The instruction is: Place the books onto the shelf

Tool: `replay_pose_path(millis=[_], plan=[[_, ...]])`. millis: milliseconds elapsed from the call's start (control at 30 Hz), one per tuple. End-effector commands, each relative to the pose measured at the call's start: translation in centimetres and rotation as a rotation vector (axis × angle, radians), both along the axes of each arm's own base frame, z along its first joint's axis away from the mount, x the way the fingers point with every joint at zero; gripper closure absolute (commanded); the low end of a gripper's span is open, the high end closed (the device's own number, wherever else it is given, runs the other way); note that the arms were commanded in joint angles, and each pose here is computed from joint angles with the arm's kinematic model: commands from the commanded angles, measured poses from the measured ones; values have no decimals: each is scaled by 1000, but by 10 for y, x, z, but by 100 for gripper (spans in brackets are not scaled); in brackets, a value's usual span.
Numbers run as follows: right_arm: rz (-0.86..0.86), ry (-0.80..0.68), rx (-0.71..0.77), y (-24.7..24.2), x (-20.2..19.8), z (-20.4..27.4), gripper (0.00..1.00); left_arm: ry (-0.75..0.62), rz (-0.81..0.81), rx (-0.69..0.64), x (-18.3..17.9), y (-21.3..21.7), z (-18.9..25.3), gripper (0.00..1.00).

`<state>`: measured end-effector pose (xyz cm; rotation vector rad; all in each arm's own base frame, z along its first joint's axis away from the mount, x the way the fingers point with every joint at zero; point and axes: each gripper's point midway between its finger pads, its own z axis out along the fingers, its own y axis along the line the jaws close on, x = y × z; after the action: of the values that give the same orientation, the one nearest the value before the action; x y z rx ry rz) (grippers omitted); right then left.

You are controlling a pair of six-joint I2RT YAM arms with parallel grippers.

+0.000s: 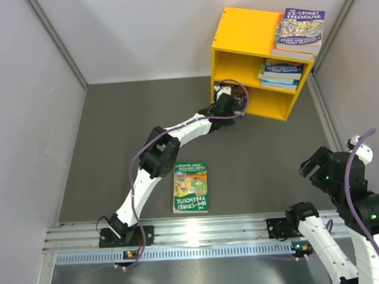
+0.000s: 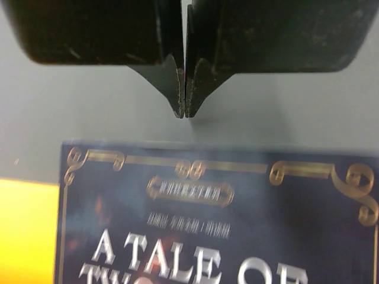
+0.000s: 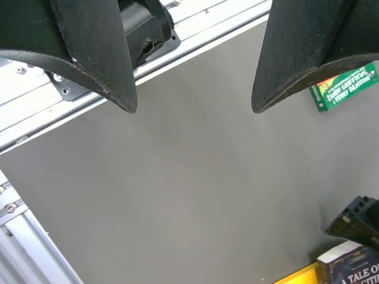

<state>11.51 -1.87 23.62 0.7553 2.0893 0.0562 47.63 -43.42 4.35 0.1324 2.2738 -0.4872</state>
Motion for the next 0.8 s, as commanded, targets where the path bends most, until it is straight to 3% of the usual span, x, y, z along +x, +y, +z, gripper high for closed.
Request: replay_pose_path(millis=[0, 67, 133, 300, 433, 633, 767], plan=[[-25, 57, -64, -13, -15, -2, 22, -116, 53, -73, 30, -11, 39, 100], [-17, 69, -72, -13, -13, -5, 22, -178, 100, -51, 49, -11, 45, 97], [-12, 80, -79, -12, -11, -8, 22, -208, 124, -22, 61, -12, 35, 82], [9, 94, -91, -11, -5, -9, 22, -317, 216, -73, 93, -4, 64, 46], [26, 89, -96, -9, 0, -10, 22, -297, 239, -82, 89, 8, 76, 30], [152, 24, -36, 17, 28, -9, 19, -257, 242, -79, 42, 46, 109, 26], [381, 3, 146, 73, 49, -20, 11, -282, 240, -88, 12, 76, 147, 20]])
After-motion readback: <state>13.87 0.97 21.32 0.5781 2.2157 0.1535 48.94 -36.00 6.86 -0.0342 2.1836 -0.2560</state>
